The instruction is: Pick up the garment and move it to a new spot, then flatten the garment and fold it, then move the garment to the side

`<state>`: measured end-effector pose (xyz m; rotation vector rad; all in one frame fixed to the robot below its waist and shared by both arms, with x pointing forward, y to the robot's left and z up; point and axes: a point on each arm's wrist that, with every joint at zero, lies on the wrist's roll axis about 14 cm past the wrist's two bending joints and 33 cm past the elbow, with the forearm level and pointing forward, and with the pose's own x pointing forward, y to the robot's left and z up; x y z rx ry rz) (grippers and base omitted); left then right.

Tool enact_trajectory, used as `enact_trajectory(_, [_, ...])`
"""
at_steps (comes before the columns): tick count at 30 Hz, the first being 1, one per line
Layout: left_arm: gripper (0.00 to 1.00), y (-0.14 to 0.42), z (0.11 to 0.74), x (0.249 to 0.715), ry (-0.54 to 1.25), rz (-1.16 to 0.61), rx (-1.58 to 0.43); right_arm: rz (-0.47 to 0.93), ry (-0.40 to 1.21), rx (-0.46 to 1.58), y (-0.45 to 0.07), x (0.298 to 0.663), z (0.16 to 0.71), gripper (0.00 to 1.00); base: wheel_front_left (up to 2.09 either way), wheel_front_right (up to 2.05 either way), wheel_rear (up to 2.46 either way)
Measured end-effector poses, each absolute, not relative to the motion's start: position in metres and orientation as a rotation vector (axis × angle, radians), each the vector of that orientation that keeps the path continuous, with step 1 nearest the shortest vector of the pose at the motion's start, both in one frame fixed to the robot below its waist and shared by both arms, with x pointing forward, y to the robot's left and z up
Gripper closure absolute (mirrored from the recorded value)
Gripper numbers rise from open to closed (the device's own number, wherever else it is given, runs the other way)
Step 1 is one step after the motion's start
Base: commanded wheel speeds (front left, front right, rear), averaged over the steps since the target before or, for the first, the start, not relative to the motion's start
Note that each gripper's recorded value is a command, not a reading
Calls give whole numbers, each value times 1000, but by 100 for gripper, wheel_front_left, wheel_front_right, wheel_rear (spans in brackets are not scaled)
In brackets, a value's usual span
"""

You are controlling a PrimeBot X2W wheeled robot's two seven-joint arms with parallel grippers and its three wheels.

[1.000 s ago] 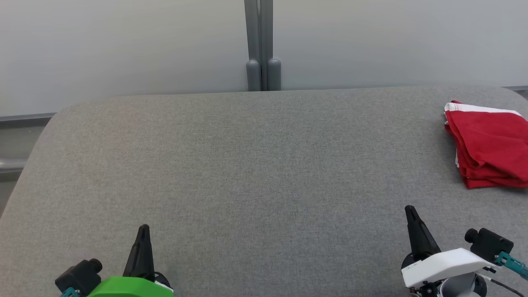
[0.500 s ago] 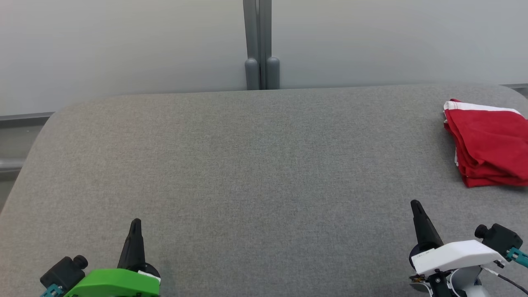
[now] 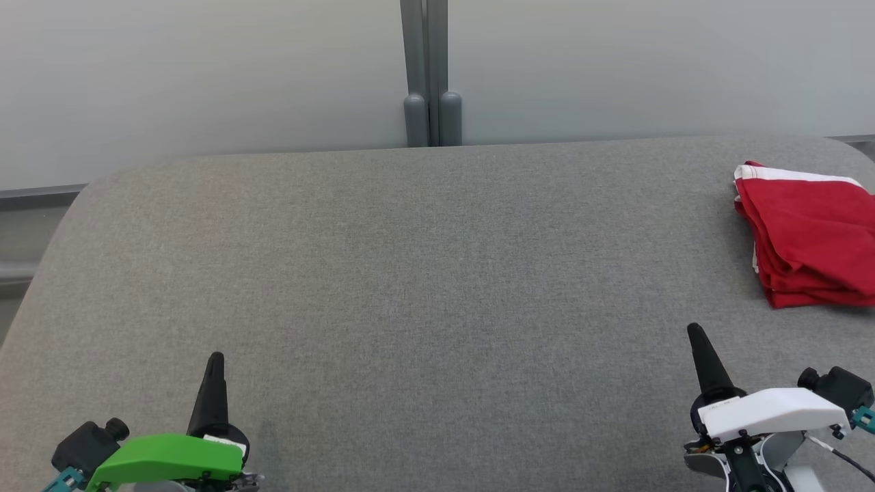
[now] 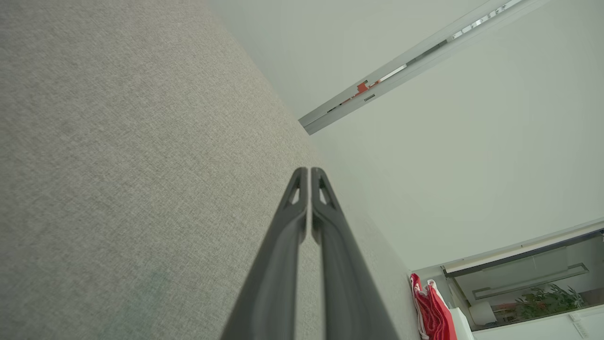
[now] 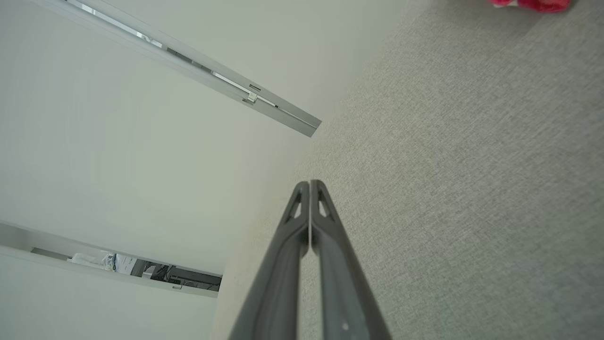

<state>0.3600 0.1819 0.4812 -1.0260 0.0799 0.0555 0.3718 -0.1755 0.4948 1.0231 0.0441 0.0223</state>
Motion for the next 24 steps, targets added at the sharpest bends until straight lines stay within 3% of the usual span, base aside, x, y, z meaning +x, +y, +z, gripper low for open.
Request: enact_trajectory(24, [100, 189, 488, 371, 66, 49, -1255, -4, 42, 1253, -186, 378, 497, 100, 0, 0, 0])
